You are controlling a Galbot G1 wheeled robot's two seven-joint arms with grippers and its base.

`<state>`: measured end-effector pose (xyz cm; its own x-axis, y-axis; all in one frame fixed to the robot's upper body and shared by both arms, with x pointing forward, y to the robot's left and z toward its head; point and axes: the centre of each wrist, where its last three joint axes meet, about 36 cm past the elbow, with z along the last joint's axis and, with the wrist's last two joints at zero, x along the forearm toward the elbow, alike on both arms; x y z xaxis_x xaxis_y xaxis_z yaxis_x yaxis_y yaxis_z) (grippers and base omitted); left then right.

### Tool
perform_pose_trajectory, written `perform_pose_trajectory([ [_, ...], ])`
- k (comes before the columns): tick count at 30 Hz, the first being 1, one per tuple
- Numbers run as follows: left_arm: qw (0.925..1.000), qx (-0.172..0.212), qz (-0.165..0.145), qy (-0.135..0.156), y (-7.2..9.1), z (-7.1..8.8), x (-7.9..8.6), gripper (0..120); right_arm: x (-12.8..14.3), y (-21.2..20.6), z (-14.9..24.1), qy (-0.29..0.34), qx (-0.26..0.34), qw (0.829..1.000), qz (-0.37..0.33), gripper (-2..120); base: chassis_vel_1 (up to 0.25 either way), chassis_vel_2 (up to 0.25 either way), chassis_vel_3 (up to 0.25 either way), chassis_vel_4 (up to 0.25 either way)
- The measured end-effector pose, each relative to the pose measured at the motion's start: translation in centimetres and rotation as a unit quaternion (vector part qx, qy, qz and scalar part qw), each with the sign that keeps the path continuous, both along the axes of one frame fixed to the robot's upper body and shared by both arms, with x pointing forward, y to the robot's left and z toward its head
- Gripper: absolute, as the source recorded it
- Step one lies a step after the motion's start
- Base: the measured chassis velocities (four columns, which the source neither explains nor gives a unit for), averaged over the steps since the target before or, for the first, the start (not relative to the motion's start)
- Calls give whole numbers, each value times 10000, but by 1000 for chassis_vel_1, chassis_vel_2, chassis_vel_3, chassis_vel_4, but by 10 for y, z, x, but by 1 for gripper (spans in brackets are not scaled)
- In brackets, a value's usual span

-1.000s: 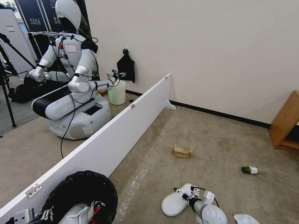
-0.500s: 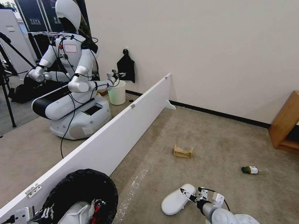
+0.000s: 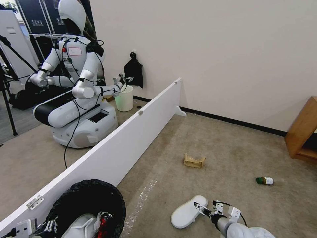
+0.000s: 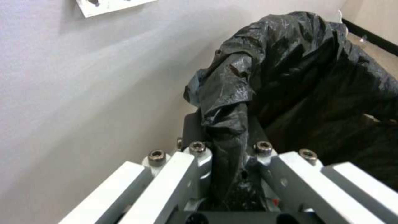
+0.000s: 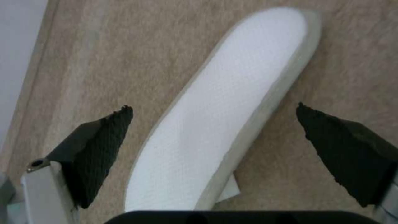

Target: Pick up the trash bin, then pick up the garbage from the floor and place it into the trash bin.

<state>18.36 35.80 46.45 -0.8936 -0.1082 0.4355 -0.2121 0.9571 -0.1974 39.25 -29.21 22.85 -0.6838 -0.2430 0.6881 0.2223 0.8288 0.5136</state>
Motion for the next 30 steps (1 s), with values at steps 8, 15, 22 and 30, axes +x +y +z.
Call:
perform_pose_trajectory([
  [8, 10000, -3, 21, 15, 1, -1, -1, 4, 8, 9, -19, 202, 96, 9997, -66, 100, 0, 0, 0, 0],
  [15, 10000, -9, 37, 24, 1, -1, -2, 4, 15, 14, -29, 281, 113, 9995, -96, 100, 0, 0, 0, 0],
  [22, 10000, -10, 47, 28, 1, -2, -2, 4, 18, 13, -31, 270, 119, 9995, -89, 100, 0, 0, 0, 0],
  [30, 10000, -16, 49, 29, 1, -3, -1, 4, 20, 14, -30, 171, 160, 9997, -27, 77, 0, 0, 0, 0],
])
